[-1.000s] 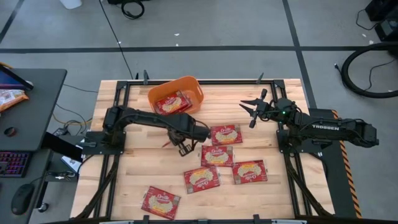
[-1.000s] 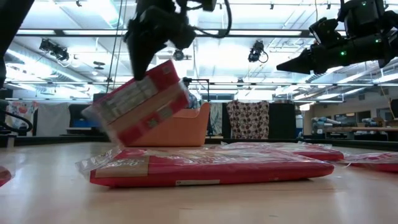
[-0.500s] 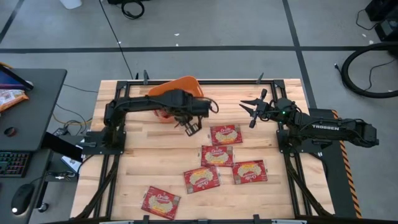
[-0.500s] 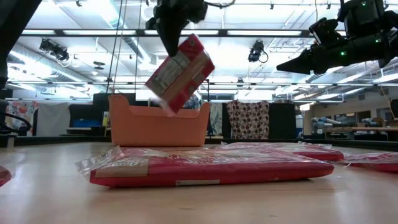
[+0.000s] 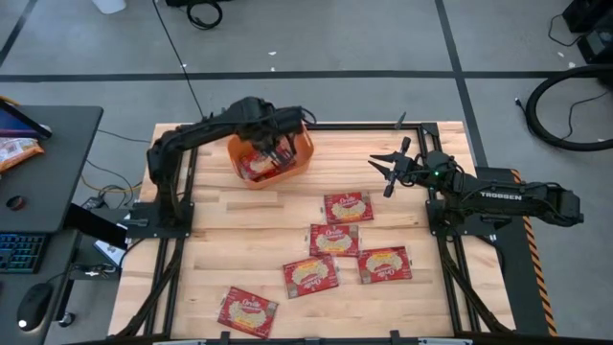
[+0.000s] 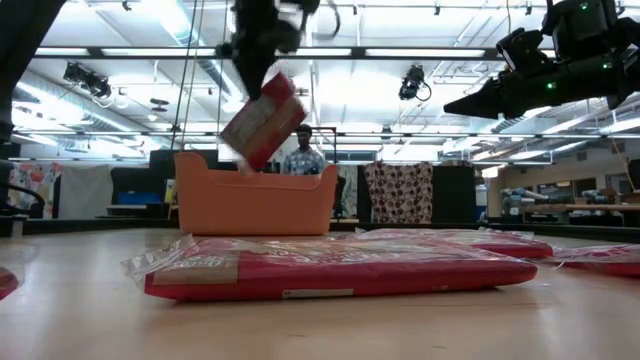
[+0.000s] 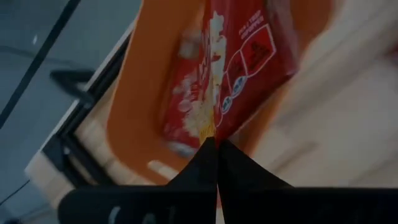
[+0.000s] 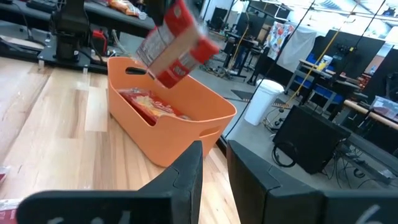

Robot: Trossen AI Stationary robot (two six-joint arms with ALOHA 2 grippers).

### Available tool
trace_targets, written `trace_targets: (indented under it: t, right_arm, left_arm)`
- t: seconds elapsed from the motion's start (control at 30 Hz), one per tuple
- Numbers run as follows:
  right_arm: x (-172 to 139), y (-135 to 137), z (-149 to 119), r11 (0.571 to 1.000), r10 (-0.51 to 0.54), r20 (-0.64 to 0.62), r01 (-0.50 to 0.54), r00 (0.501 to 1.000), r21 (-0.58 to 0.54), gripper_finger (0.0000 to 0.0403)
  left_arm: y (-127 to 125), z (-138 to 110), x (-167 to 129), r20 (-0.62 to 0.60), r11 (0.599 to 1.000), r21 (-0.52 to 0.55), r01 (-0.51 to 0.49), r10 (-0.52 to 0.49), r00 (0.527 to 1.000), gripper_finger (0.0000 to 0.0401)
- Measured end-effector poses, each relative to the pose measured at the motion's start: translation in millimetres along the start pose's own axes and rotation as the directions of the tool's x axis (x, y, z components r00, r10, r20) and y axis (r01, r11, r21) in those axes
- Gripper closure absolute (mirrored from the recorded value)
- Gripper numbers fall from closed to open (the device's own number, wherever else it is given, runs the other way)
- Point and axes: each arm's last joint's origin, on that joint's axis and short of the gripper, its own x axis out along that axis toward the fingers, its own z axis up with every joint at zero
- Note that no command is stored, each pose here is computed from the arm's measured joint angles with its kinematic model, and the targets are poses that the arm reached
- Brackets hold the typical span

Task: Sort popcorn bags into baskets
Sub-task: Put the red popcorn pack into the orange bin

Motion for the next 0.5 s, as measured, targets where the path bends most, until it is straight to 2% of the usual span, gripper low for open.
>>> trace_targets:
  t: [0.23, 0.37, 0.5]
  right_arm:
    - [0, 0, 0, 1.000, -0.001, 0.000, 0.001, 1.000, -0.019, 0.0323]
    - [0, 0, 0, 1.000, -0.005, -0.002, 0.005, 1.000, -0.020, 0.0323]
    - [0, 0, 0, 1.000, -0.006, -0.002, 0.006, 1.000, -0.020, 0.0323]
  left_arm:
    - [24, -4, 54, -0.193, 0.997, 0.009, -0.079, 0.079, 0.978, 0.0401]
    - [34, -4, 73, -0.230, 0.996, -0.002, -0.093, 0.090, 0.969, 0.0401]
    - [35, -4, 88, -0.240, 0.999, -0.011, -0.049, 0.045, 0.970, 0.0400]
